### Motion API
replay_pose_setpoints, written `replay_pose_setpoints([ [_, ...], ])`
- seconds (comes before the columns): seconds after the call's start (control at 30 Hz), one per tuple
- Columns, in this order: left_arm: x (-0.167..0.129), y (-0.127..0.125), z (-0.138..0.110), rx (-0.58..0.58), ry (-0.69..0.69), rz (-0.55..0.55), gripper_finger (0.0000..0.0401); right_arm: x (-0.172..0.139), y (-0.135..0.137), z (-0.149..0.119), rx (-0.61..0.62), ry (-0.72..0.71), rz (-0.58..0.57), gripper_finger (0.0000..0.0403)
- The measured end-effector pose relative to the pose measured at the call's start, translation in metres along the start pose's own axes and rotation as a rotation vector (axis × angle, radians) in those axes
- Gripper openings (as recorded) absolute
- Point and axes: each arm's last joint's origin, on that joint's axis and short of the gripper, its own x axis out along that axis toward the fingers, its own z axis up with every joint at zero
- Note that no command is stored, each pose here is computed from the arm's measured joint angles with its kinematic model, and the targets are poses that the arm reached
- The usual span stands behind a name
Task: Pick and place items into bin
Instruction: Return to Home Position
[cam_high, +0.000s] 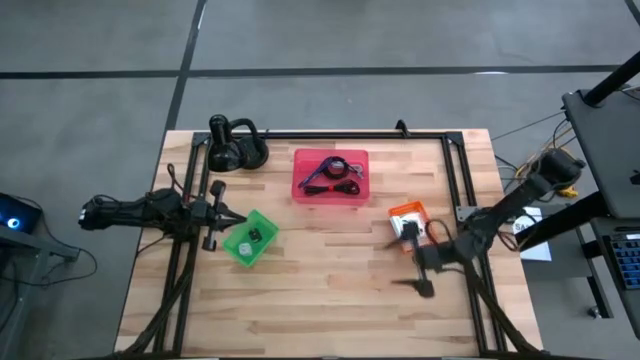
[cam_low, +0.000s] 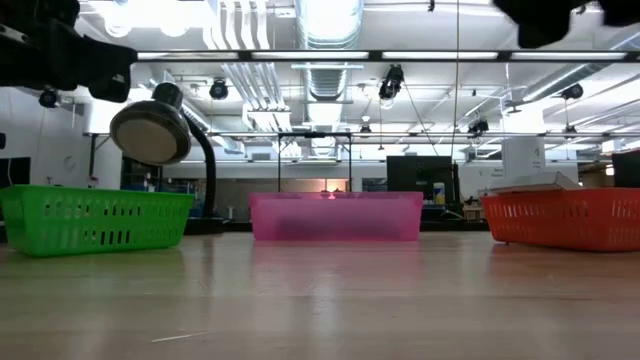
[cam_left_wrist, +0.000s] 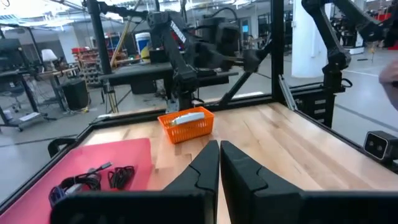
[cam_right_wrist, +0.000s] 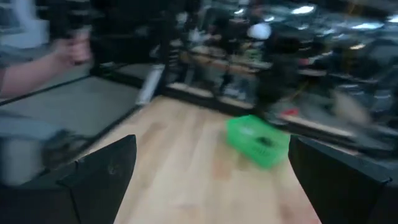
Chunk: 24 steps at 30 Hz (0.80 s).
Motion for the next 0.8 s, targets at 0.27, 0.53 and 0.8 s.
replay_pose_setpoints([
  [0.27, 0.000, 0.000, 0.000, -0.002, 0.001, 0.000, 0.0000, -0.012, -0.067, -0.027, 0.044, -0.013, -0.241, 0.0400],
  [0.53, 0.000, 0.000, -0.001, -0.004, 0.004, 0.000, 0.0000, -0.041, -0.103, -0.042, 0.043, -0.026, -0.448, 0.0400],
  [0.8, 0.000, 0.000, 0.001, -0.004, -0.004, 0.000, 0.0000, -0.064, -0.101, -0.044, 0.075, 0.011, -0.456, 0.0400],
])
